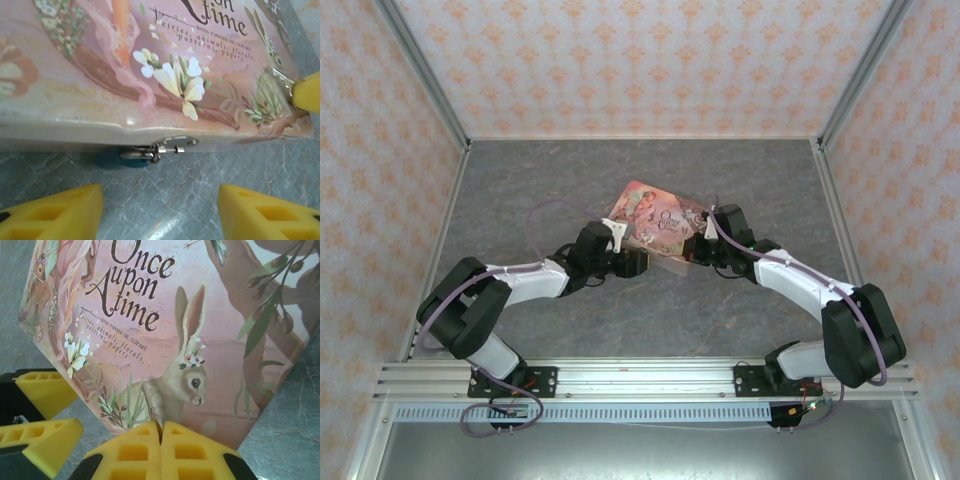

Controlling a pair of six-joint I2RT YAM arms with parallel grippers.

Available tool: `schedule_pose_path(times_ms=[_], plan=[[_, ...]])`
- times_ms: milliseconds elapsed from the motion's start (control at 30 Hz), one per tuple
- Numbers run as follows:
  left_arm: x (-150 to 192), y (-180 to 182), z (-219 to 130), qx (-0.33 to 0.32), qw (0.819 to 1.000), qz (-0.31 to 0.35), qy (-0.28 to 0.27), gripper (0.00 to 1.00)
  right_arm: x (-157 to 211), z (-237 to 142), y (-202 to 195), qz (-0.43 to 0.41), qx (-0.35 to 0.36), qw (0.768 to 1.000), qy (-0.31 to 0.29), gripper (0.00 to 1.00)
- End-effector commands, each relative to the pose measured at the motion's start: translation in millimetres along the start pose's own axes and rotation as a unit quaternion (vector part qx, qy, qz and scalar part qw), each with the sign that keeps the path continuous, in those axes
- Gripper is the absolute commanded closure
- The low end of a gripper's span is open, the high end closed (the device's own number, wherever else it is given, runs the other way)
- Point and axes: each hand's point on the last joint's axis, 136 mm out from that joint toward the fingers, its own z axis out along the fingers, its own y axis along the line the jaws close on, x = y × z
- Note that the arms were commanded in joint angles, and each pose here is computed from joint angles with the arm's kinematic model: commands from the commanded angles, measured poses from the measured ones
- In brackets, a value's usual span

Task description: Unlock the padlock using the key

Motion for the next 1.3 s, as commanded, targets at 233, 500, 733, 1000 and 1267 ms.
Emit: schedule_pose_path(times_ms=[233,500,733,1000,1267], plan=[[-12,13,19,-0.023,0.998,0.047,-0.024,0.43,4,-2,-20,-0.010,0.051,0.999,0.009,1.00],[-7,13,33,-0.027,0.998,0.043,-0.032,0.41,4,-1,-20,-0.009,0.052,0.999,0.009,1.00],[-3,-1,48,-0.021,0.998,0.051,-0.027,0.41,4,-2,-20,-0.010,0.052,0.999,0.010,1.00],[-5,1,59,-0.038,0.998,0.037,-0.032,0.47,5,-2,-19,-0.008,0.048,0.999,0.010,1.00],[-11,2,54,-0.049,0.997,0.034,-0.045,0.60,4,-3,-17,-0.010,0.044,0.999,0.006,1.00]])
